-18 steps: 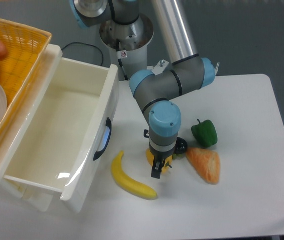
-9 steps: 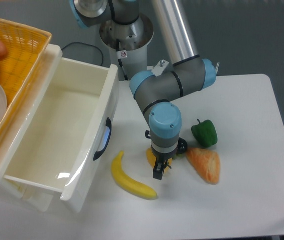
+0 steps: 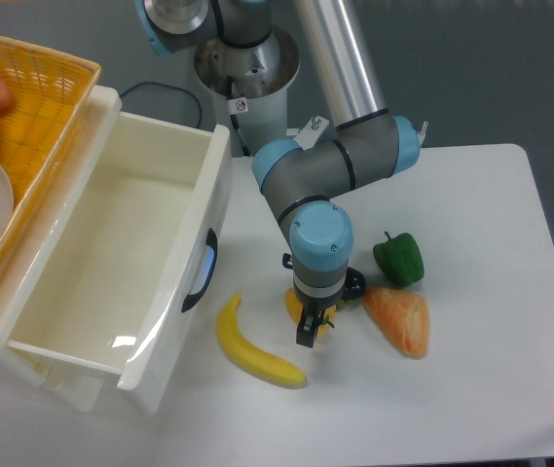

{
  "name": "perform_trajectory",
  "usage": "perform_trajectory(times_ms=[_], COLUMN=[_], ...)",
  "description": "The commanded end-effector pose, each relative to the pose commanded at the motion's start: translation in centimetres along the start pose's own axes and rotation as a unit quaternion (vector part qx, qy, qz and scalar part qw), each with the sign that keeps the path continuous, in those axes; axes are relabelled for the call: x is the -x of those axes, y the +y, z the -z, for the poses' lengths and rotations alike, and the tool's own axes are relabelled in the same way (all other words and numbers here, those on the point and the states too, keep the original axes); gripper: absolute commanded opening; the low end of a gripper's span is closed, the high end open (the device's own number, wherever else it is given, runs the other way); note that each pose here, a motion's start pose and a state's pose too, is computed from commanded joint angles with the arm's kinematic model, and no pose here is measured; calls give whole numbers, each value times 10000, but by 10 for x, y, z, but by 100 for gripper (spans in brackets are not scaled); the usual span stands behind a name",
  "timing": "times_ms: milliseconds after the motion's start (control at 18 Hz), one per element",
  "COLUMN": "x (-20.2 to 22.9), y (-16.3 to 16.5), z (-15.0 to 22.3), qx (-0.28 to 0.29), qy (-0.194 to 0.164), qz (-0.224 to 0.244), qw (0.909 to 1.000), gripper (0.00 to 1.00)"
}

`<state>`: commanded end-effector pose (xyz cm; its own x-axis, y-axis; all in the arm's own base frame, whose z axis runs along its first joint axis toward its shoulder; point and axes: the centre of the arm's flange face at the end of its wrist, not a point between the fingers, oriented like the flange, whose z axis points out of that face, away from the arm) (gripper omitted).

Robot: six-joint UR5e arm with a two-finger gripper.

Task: Pick up the yellow pepper
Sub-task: 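Close the gripper around the yellow bell pepper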

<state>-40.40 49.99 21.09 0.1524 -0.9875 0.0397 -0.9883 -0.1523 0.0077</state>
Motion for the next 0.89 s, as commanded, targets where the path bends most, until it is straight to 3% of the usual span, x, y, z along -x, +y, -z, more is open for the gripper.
perform_trajectory(times_ms=[389, 500, 556, 778, 889], x=[0, -1, -1, 1, 3], y=[0, 0, 0, 0, 3], z=[-6, -6, -7, -5, 1], qx=[-20, -8, -7, 15, 49], qy=[34, 44, 55, 42, 1], qz=[37, 83, 143, 389, 461], qw=[10000, 10000, 9999, 9992, 9989], gripper=[98, 73, 65, 43, 43])
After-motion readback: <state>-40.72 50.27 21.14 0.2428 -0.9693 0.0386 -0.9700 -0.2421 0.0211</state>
